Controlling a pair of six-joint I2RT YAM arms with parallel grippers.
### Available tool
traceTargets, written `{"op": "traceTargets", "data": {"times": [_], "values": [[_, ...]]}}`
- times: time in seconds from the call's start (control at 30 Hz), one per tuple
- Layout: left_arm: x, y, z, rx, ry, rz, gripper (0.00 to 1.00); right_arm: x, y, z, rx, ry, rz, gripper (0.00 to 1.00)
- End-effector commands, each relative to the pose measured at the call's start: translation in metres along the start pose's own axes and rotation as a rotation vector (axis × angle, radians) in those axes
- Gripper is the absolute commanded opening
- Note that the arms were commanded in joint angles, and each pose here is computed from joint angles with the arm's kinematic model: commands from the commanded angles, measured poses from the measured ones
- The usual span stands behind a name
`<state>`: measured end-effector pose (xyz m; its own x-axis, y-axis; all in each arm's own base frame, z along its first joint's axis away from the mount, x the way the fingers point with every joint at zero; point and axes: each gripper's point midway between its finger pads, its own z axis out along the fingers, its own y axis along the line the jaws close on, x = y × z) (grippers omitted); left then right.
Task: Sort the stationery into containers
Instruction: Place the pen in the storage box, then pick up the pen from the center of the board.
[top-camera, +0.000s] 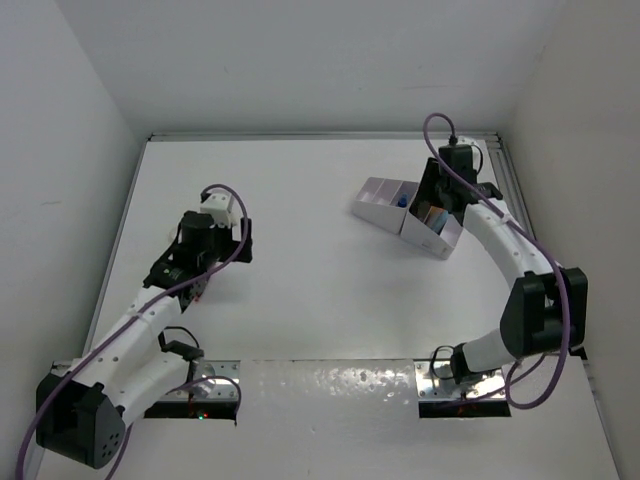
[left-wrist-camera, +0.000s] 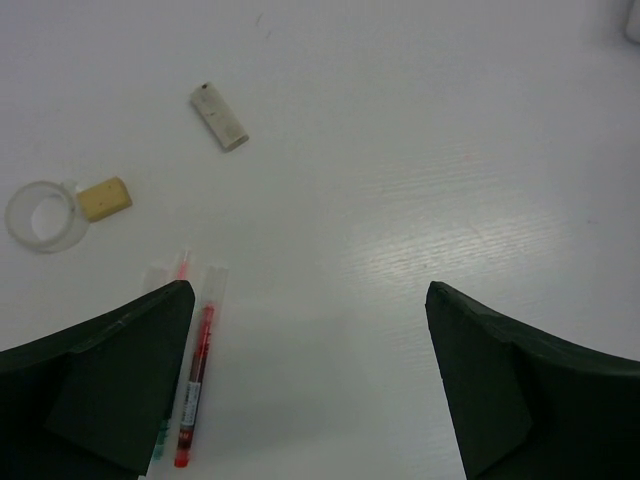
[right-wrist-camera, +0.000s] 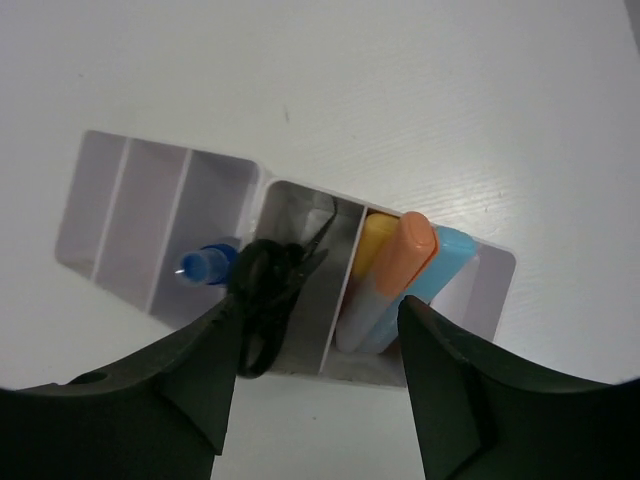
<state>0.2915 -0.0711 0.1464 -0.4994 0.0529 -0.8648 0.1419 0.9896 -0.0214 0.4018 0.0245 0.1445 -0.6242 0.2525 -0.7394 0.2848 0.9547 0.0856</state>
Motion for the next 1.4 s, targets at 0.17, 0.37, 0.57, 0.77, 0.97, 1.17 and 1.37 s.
{"op": "traceTargets", "data": {"times": [0.17,0.37,0.57,0.77,0.97,1.17,1.37], "values": [[-0.009,0.063,-0.002,-0.168,0.163,0.215,0.60,-0.060,0.050,-0.081,-0.111,-0.264,-0.116,0.23],[0.043,0.112,-0.020,-0.157,0.570,0.371,0.23,-0.022,0.123,-0.097,-0.363,-0.248,-0.205,0.20],[0.073,0.144,-0.003,-0.132,0.701,0.243,0.31,0.013,0.169,-0.083,-0.521,-0.160,-0.255,0.27],[0.082,0.152,0.021,-0.074,0.787,0.299,0.44,0.033,0.172,-0.073,-0.541,-0.105,-0.291,0.28],[0.118,0.154,0.024,-0.017,0.869,0.326,0.42,0.045,0.159,-0.070,-0.512,-0.097,-0.306,0.28],[0.116,0.140,0.028,0.056,0.828,0.291,0.38,0.048,0.151,-0.071,-0.491,-0.096,-0.314,0.29],[0.129,0.140,0.026,0.042,0.840,0.309,0.38,0.050,0.143,-0.073,-0.467,-0.102,-0.302,0.29]]}}
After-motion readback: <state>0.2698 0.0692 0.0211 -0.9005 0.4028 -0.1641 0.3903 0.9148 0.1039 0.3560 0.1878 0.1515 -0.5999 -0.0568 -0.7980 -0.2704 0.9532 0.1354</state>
